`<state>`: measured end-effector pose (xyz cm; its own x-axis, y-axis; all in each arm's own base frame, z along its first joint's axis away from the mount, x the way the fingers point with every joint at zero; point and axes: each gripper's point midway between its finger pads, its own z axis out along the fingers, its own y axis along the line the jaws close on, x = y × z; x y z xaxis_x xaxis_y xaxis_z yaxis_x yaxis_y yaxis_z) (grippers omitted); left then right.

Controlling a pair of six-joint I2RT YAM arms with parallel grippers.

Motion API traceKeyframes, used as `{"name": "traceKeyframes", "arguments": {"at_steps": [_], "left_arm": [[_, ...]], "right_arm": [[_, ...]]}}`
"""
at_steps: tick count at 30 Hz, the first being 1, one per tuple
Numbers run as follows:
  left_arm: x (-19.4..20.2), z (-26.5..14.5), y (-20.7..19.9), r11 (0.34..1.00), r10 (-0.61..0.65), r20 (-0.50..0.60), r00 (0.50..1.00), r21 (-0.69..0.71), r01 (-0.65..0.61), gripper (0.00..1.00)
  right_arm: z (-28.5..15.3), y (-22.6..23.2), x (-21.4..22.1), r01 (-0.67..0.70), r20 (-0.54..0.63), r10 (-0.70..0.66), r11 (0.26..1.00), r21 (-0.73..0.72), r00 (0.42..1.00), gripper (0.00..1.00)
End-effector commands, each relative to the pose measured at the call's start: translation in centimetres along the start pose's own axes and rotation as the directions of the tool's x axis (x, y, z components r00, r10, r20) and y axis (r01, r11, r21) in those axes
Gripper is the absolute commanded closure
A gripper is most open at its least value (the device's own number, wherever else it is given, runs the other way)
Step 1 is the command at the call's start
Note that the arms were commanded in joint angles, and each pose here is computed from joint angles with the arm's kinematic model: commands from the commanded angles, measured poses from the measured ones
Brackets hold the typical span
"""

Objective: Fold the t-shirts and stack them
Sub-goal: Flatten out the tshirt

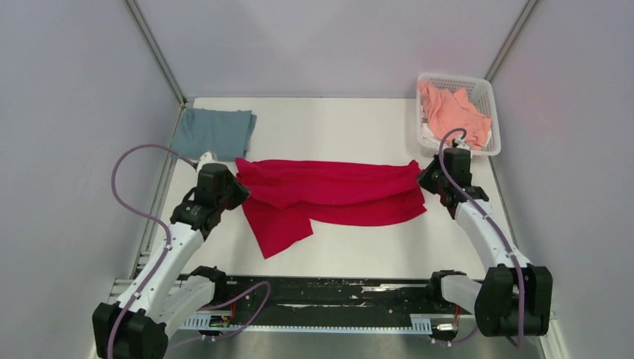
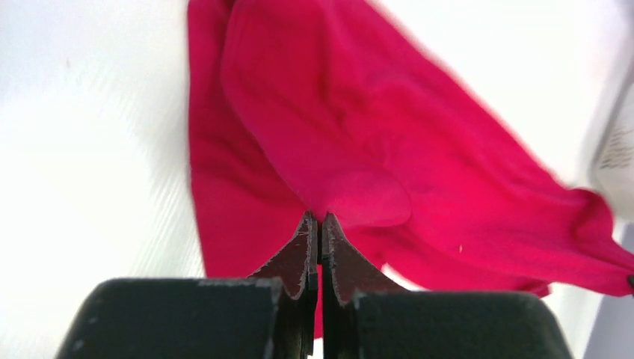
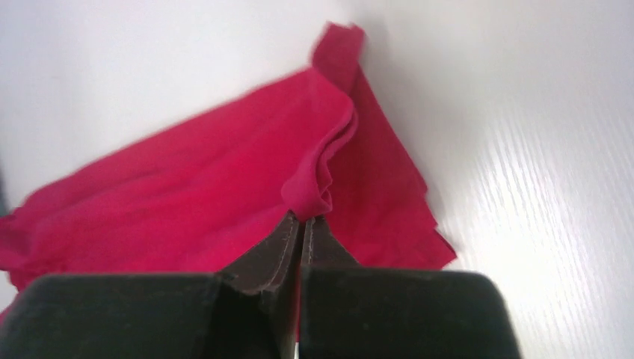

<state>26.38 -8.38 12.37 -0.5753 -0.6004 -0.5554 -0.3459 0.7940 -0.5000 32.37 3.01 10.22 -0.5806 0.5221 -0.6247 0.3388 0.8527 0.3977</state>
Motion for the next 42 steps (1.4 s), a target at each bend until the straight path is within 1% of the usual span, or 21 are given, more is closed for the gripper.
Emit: {"name": "traceKeyframes", "arguments": {"at_steps": [1,6,8,13,17,18,19,20,21,22,23,26,28,32,35,37,38,39,40,41,42], "left_arm": [[-7.8,-4.7,-3.8,0.997,-0.010,0.276,0.961,0.082,-0.013,1.00],[-14.1,-12.8,-6.8,0.982,-0.070,0.495,0.866,0.187,-0.028,1.00],[-15.8,-16.4,-7.9,0.967,-0.099,0.559,0.823,0.248,-0.052,1.00],[-19.2,-26.8,-10.8,0.904,-0.166,0.683,0.711,0.393,-0.167,1.00],[-20.8,-34.4,-12.7,0.844,-0.187,0.746,0.639,0.455,-0.285,1.00],[-20.9,-35.0,-13.0,0.839,-0.179,0.750,0.637,0.454,-0.300,1.00],[-21.4,-38.0,-13.5,0.816,-0.199,0.770,0.606,0.473,-0.333,1.00],[-21.7,-38.5,-13.8,0.815,-0.182,0.776,0.604,0.463,-0.349,1.00],[-21.8,-41.4,-14.3,0.784,-0.202,0.790,0.579,0.485,-0.388,1.00],[-22.1,-41.8,-14.7,0.780,-0.185,0.797,0.575,0.475,-0.407,1.00],[-22.2,-44.3,-15.1,0.752,-0.206,0.808,0.551,0.491,-0.439,1.00],[-22.7,-47.0,-16.1,0.723,-0.200,0.824,0.530,0.489,-0.488,1.00],[-22.9,-49.6,-16.5,0.695,-0.220,0.840,0.496,0.492,-0.525,1.00],[-24.4,-48.9,-17.2,0.719,-0.202,0.858,0.473,0.458,-0.523,1.00],[-25.7,-45.7,-17.8,0.766,-0.166,0.861,0.481,0.420,-0.488,1.00],[-26.7,-42.3,-18.1,0.805,-0.134,0.863,0.488,0.382,-0.454,1.00],[-27.0,-39.2,-18.0,0.833,-0.089,0.859,0.504,0.341,-0.434,1.00],[-27.6,-37.9,-18.4,0.842,-0.079,0.869,0.489,0.320,-0.433,1.00],[-27.7,-34.3,-18.0,0.873,-0.034,0.857,0.515,0.276,-0.402,1.00],[-28.3,-32.1,-18.4,0.882,0.000,0.859,0.512,0.241,-0.404,1.00],[-28.0,-28.2,-18.1,0.899,0.058,0.839,0.541,0.191,-0.394,1.00]], "right_arm": [[-5.3,5.7,-8.0,0.059,0.230,-0.016,0.982,-0.181,0.973,1.00],[-13.1,8.4,-14.0,0.118,0.445,0.000,0.964,-0.237,0.896,1.00],[-17.6,9.3,-16.7,0.142,0.550,0.018,0.958,-0.248,0.835,1.00],[-26.7,11.5,-19.8,0.229,0.679,0.039,0.926,-0.301,0.733,1.00],[-34.1,12.2,-21.1,0.280,0.765,0.071,0.905,-0.319,0.640,1.00],[-36.0,12.3,-21.2,0.294,0.783,0.080,0.899,-0.323,0.617,1.00],[-37.6,12.3,-21.3,0.305,0.797,0.088,0.895,-0.327,0.597,1.00],[-39.3,12.3,-21.3,0.318,0.813,0.095,0.889,-0.329,0.575,1.00],[-41.1,12.3,-21.3,0.330,0.830,0.103,0.885,-0.329,0.549,1.00],[-42.5,12.1,-21.3,0.336,0.842,0.110,0.883,-0.326,0.529,1.00],[-43.9,11.9,-21.2,0.337,0.852,0.119,0.883,-0.326,0.510,1.00],[-46.9,11.9,-20.6,0.367,0.868,0.131,0.868,-0.333,0.478,1.00],[-47.8,12.3,-20.0,0.400,0.867,0.126,0.849,-0.345,0.481,1.00],[-46.8,12.1,-20.4,0.379,0.862,0.117,0.863,-0.334,0.493,1.00],[-43.8,11.5,-21.4,0.313,0.845,0.103,0.900,-0.304,0.524,1.00],[-40.7,11.4,-21.7,0.284,0.819,0.084,0.914,-0.291,0.567,0.99],[-38.9,11.5,-21.7,0.276,0.804,0.074,0.917,-0.287,0.590,0.98],[-36.9,11.5,-21.5,0.270,0.789,0.068,0.919,-0.289,0.611,0.98],[-34.6,11.4,-21.4,0.256,0.773,0.064,0.923,-0.286,0.632,0.98],[-32.1,11.0,-21.2,0.233,0.756,0.064,0.932,-0.279,0.651,0.98],[-29.5,10.5,-20.9,0.199,0.736,0.065,0.943,-0.265,0.674,0.98]]}}
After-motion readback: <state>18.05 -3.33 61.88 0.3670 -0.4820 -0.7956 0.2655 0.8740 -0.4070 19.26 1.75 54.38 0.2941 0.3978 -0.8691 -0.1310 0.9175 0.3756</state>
